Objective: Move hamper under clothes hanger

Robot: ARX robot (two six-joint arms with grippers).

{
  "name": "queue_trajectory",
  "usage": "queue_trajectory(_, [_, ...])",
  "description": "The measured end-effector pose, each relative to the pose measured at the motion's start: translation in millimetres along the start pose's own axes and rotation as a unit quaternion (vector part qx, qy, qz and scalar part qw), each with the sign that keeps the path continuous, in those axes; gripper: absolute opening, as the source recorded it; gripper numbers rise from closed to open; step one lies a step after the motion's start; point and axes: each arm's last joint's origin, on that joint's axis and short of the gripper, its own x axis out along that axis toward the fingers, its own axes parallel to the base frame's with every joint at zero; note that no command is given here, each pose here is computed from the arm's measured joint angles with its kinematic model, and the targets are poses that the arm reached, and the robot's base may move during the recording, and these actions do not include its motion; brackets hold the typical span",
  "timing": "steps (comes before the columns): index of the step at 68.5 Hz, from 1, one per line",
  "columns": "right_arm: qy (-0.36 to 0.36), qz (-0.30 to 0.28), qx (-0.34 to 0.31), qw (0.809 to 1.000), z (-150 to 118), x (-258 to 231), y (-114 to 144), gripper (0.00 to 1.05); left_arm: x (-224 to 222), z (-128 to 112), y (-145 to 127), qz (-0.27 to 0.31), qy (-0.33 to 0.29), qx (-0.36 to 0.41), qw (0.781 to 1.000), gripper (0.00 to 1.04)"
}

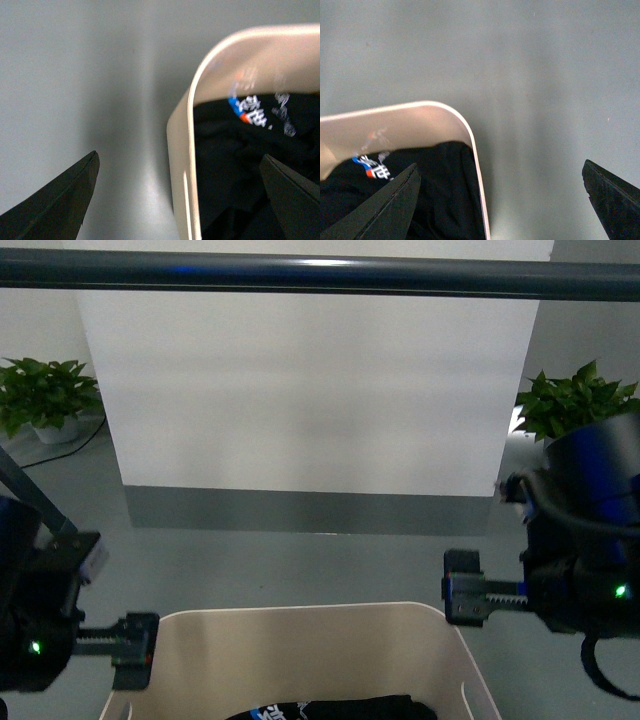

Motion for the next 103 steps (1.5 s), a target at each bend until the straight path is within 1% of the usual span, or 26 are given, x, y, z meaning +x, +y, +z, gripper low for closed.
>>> queue_trajectory(6, [-0.035, 0.008, 0.009, 0.999, 17.5, -20.4, -2.4, 0.97, -25.2, 23.6, 1.5, -0.007, -0.05, -0.002, 0.999, 0.98])
queue_trajectory(11, [-0.056, 0.012, 0.014, 0.998, 26.5, -36.2, -4.9, 0.97, -47.7, 38.5, 2.4, -0.007, -0.089, 0.002, 0.996, 0.98])
queue_trajectory(19, [-0.086, 0.018, 0.018, 0.996, 35.1, -59.6, -8.8, 0.97, -76.3, 48.2, 2.8, -0.018, -0.126, 0.007, 0.992, 0.98])
queue_trajectory(32, [-0.133, 0.021, 0.011, 0.991, 42.3, -96.7, -13.7, 0.97, -124.2, 55.2, 1.3, -0.028, -0.193, 0.028, 0.98, 0.98])
queue_trajectory(40, [-0.188, 0.009, 0.004, 0.982, 47.8, -126.9, -17.9, 0.97, -163.9, 58.5, -1.4, -0.036, -0.259, 0.045, 0.964, 0.98])
queue_trajectory(43, [-0.234, -0.006, -0.004, 0.972, 50.6, -148.0, -18.8, 0.97, -188.3, 57.4, -4.8, -0.045, -0.308, 0.059, 0.948, 0.98])
queue_trajectory(45, [-0.273, -0.02, -0.008, 0.962, 51.1, -163.7, -18.5, 0.97, -204.4, 54.6, -6.7, -0.048, -0.342, 0.063, 0.936, 0.98])
queue_trajectory(47, [-0.301, -0.026, -0.008, 0.953, 51.4, -174.7, -18.4, 0.97, -215.5, 52.2, -7.9, -0.05, -0.364, 0.067, 0.928, 0.98])
queue_trajectory(49, [-0.315, -0.025, -0.009, 0.949, 51.8, -181.0, -18.1, 0.97, -221.5, 51.1, -8.0, -0.047, -0.375, 0.066, 0.923, 0.98])
queue_trajectory(50, [-0.328, -0.021, -0.009, 0.944, 53.1, -186.7, -18.1, 0.96, -226.6, 50.4, -7.0, -0.039, -0.388, 0.061, 0.919, 0.95])
queue_trajectory(51, [-0.344, -0.011, -0.011, 0.939, 53.9, -191.6, -18.5, 0.94, -231.2, 49.5, -6.1, -0.023, -0.401, 0.049, 0.914, 0.92])
queue_trajectory(54, [-0.366, 0.008, -0.016, 0.93, 53.6, -197.5, -19.7, 0.89, -235.8, 46.7, -4.8, -0.005, -0.414, 0.038, 0.91, 0.86])
queue_trajectory(55, [-0.376, 0.018, -0.019, 0.926, 51.6, -200.0, -21.0, 0.85, -237.5, 43.8, -3.9, 0.004, -0.418, 0.03, 0.908, 0.83])
queue_trajectory(58, [-0.382, 0.026, -0.024, 0.924, 46.0, -201.3, -23.4, 0.8, -237.7, 38.1, -2.8, 0.009, -0.419, 0.024, 0.907, 0.77])
queue_trajectory(62, [-0.379, 0.027, -0.028, 0.925, 35.6, -199.7, -28.0, 0.73, -235.0, 28.6, -1.0, 0.016, -0.413, 0.017, 0.91, 0.7])
queue_trajectory(64, [-0.372, 0.023, -0.031, 0.927, 26.9, -197.3, -32.1, 0.68, -232.0, 20.7, -0.1, 0.019, -0.406, 0.014, 0.914, 0.65])
queue_trajectory(70, [-0.359, 0.018, -0.035, 0.933, 10.6, -192.8, -39.3, 0.57, -228.1, 6.7, -0.1, 0.017, -0.395, 0.011, 0.919, 0.54])
queue_trajectory(71, [-0.356, 0.017, -0.036, 0.934, 5.9, -192.2, -41.6, 0.54, -227.7, 3.0, -0.1, 0.016, -0.393, 0.011, 0.919, 0.51])
queue_trajectory(82, [-0.357, 0.015, -0.036, 0.933, -13.6, -195.0, -51.8, 0.33, -230.7, -13.0, -0.4, 0.014, -0.398, 0.01, 0.917, 0.29])
queue_trajectory(84, [-0.358, 0.016, -0.036, 0.933, -17.4, -196.3, -53.7, 0.27, -231.4, -16.7, -0.3, 0.014, -0.4, 0.01, 0.917, 0.24])
queue_trajectory(90, [-0.36, 0.017, -0.037, 0.932, -32.0, -199.3, -60.2, 0.06, -232.6, -30.6, -0.3, 0.014, -0.401, 0.008, 0.916, 0.03])
queue_trajectory(92, [-0.36, 0.016, -0.037, 0.932, -37.0, -200.0, -62.4, 0.01, -233.1, -34.9, -0.3, 0.014, -0.401, 0.008, 0.916, 0.04])
queue_trajectory(103, [-0.359, 0.017, -0.038, 0.932, -52.4, -203.2, -69.4, 0.02, -235.2, -48.5, -0.3, 0.014, -0.401, 0.008, 0.916, 0.03])
